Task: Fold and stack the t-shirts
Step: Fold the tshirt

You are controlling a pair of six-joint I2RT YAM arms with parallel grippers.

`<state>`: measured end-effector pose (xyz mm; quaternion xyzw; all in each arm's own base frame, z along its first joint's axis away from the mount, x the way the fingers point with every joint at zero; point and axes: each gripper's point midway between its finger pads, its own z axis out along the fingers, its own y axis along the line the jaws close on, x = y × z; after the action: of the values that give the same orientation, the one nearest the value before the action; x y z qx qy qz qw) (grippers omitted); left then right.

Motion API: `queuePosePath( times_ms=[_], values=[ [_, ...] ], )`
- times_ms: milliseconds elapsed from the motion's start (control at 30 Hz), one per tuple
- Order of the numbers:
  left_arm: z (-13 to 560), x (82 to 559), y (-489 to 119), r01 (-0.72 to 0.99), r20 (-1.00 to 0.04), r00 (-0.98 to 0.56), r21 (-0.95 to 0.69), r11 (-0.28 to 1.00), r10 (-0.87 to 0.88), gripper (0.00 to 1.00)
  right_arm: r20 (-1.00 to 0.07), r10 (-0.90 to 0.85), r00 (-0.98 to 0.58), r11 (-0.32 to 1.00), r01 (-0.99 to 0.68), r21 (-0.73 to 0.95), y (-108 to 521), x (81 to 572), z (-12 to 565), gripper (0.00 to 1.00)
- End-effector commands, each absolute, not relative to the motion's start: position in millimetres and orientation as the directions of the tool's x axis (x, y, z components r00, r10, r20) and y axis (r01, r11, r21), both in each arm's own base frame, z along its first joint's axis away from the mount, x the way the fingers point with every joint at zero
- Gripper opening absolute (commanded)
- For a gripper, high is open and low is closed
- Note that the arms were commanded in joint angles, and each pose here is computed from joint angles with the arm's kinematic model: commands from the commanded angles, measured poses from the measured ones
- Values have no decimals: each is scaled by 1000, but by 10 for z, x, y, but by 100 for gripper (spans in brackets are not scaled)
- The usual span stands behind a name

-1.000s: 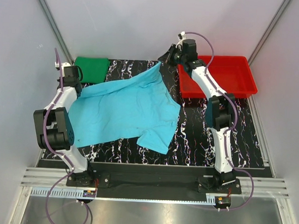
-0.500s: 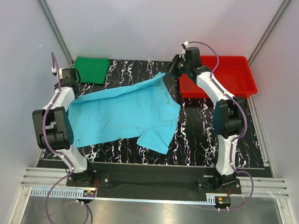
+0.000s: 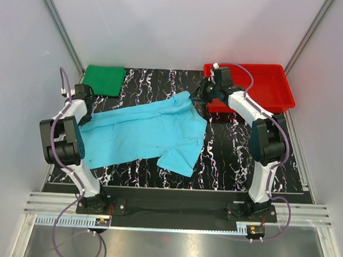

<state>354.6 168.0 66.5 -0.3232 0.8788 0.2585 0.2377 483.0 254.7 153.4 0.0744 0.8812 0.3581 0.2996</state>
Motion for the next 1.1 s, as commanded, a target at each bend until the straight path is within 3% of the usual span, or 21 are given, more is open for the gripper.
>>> queuePosePath(
  times_ms=[0,67,167,367,500,600,733,933,1067],
  values=[
    [858,3382,1799,-792,-612,-587,299,533,-530,48,-508,270,-818,777,-126,616,2379,4430,1781,37],
    [923,3236,1743,-839,-621,-519,242,487,-587,70,-516,248,-820,804,-123,582,2232,4161,1769,47],
    [954,3139,1563,-875,-610,-441,128,468,-658,86,-564,160,-810,864,-161,476,2012,3957,1739,59],
    [813,2920,1100,-893,-484,-371,-47,447,-792,83,-465,59,-884,829,-216,515,2160,3468,1568,59],
    [674,2678,957,-885,-435,-383,-79,458,-815,64,-379,-5,-925,800,-231,553,2399,2997,1276,52],
    [509,2484,827,-884,-371,-389,-107,455,-843,59,-310,-12,-951,802,-194,564,2447,2718,1078,53],
    [333,2246,729,-885,-330,-408,-84,457,-851,59,-260,45,-964,785,-128,607,2422,2497,910,56],
    [230,2049,767,-916,-280,-360,-74,394,-890,74,-218,104,-970,846,-29,532,2243,2454,638,58],
    [88,1956,797,-938,-235,-314,-76,340,-920,72,-220,132,-967,887,17,461,2121,2486,503,60]
  ],
)
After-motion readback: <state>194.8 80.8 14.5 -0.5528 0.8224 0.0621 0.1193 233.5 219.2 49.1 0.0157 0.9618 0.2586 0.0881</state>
